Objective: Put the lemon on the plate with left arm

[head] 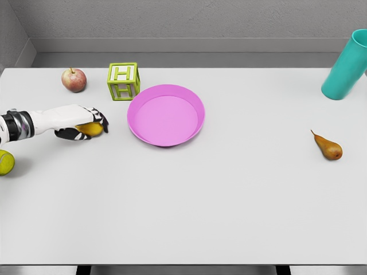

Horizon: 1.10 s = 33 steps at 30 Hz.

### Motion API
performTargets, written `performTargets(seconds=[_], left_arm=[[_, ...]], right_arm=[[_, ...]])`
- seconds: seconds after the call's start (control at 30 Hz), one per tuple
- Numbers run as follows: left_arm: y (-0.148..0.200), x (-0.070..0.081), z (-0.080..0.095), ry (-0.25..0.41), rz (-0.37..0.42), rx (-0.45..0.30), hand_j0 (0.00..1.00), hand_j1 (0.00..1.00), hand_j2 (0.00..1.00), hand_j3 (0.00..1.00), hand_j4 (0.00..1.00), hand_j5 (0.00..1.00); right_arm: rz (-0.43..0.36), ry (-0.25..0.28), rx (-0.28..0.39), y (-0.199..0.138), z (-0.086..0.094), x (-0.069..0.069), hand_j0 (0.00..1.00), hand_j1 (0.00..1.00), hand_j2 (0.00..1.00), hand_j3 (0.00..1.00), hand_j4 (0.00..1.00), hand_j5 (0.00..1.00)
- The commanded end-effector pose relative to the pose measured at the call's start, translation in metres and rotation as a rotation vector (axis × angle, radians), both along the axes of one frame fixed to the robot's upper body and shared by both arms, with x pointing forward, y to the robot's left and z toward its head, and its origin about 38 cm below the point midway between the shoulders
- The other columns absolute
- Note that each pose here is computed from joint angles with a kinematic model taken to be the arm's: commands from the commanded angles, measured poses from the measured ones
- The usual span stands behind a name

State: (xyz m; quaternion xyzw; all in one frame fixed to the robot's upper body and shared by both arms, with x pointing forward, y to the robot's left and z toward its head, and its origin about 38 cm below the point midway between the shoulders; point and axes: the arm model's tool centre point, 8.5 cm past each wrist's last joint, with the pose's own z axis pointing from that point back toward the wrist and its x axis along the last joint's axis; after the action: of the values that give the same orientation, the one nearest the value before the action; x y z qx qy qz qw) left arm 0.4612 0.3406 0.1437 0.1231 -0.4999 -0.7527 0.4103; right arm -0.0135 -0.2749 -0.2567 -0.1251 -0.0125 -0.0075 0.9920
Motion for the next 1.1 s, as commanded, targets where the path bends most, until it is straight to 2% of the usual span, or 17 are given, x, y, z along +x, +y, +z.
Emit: performTargets(seconds=[0.0, 0.27, 0.33, 0.37, 0.43, 0.53, 0.67, 0.87, 1.07], left_arm=[[0.000, 0.000, 0.001, 0.001, -0.001, 0.001, 0.51, 0.51, 0.51, 0.51, 0.51, 0.51], [-0.001, 0.001, 0.008, -0.014, -0.003, -0.016, 0.51, 0.51, 0.51, 0.51, 0.51, 0.51], [-0.009, 0.001, 0.026, -0.064, -0.030, -0.037, 0.51, 0.51, 0.51, 0.51, 0.51, 0.51], [-0.016, -0.002, 0.032, -0.057, -0.059, -0.044, 0.51, 0.51, 0.51, 0.51, 0.51, 0.51], [-0.018, -0.003, 0.034, -0.050, -0.066, -0.052, 0.51, 0.51, 0.51, 0.51, 0.51, 0.51], [-0.032, -0.005, 0.046, -0.082, -0.111, -0.066, 0.51, 0.51, 0.51, 0.51, 0.51, 0.51], [-0.040, -0.002, 0.061, -0.122, -0.127, -0.089, 0.51, 0.51, 0.51, 0.51, 0.51, 0.51], [-0.088, 0.004, 0.060, -0.123, -0.199, -0.158, 0.48, 0.48, 0.48, 0.48, 0.48, 0.48], [-0.133, 0.007, 0.056, -0.097, -0.274, -0.181, 0.49, 0.49, 0.49, 0.49, 0.49, 0.49]], right_arm=[[-0.001, 0.000, 0.000, 0.000, 0.000, 0.000, 1.00, 1.00, 1.00, 1.00, 1.00, 1.00], [-0.001, 0.000, 0.000, 0.000, 0.000, 0.000, 1.00, 1.00, 1.00, 1.00, 1.00, 1.00], [-0.001, 0.000, 0.000, 0.000, 0.000, 0.000, 1.00, 1.00, 1.00, 1.00, 1.00, 1.00], [-0.001, 0.000, 0.000, 0.000, 0.000, 0.000, 1.00, 1.00, 1.00, 1.00, 1.00, 1.00], [-0.001, 0.000, 0.000, 0.000, 0.000, 0.000, 1.00, 1.00, 1.00, 1.00, 1.00, 1.00], [-0.001, 0.000, 0.000, 0.000, 0.000, 0.000, 1.00, 1.00, 1.00, 1.00, 1.00, 1.00], [-0.001, 0.000, 0.000, 0.000, 0.000, 0.000, 1.00, 1.00, 1.00, 1.00, 1.00, 1.00], [-0.001, 0.000, 0.000, 0.000, 0.000, 0.000, 1.00, 1.00, 1.00, 1.00, 1.00, 1.00], [-0.001, 0.000, 0.000, 0.000, 0.000, 0.000, 1.00, 1.00, 1.00, 1.00, 1.00, 1.00]])
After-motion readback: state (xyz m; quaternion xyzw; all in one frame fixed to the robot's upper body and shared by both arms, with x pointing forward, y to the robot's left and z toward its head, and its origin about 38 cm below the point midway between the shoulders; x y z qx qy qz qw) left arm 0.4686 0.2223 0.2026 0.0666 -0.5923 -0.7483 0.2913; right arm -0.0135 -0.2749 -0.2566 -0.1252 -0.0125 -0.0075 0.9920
